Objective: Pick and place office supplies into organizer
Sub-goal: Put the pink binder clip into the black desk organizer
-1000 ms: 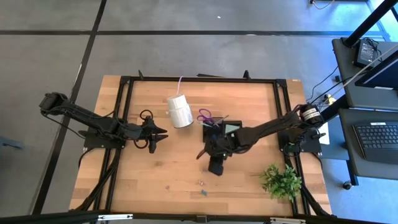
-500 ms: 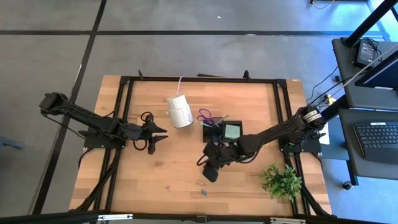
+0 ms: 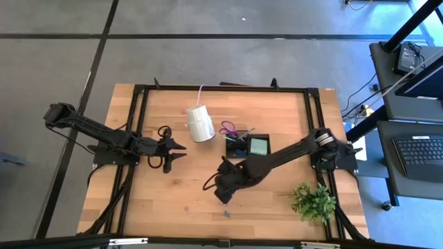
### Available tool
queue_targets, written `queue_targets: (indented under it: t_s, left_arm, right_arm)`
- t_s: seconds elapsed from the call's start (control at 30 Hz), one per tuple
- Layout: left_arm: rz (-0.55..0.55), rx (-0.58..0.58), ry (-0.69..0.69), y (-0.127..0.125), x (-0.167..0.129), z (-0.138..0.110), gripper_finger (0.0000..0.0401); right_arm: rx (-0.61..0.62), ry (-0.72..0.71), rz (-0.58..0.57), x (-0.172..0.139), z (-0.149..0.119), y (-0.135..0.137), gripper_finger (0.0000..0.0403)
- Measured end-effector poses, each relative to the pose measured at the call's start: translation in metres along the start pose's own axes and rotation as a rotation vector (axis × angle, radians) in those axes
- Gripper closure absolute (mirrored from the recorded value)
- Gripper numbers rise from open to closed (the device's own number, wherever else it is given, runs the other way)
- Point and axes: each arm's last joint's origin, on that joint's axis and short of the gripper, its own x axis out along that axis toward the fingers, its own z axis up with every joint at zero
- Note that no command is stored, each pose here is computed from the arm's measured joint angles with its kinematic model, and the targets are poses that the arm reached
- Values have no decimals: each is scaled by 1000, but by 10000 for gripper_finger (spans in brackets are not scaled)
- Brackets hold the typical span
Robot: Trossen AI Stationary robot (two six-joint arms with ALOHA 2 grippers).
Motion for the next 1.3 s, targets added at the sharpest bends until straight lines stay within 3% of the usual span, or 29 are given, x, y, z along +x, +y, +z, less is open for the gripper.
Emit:
queue_targets:
  t_s: [0.1, 0.37, 1.0, 1.1, 1.3]
  left_arm:
    - [-6, 0, 2, 0, 0, 0, 285]
    - [-43, 5, 26, -1, 0, -2, 285]
    - [-43, -3, 28, -1, 0, -2, 285]
    - [-43, -3, 28, -1, 0, -2, 285]
    - [-43, -3, 27, -1, 0, -2, 285]
  right_arm:
    - [88, 46, -69, 10, 0, 4, 283]
    - [159, 176, -58, 42, -5, 10, 283]
    - [141, 128, -96, 50, -6, 9, 282]
    - [132, 129, -96, 50, -6, 9, 269]
    - [141, 131, -102, 50, -6, 9, 204]
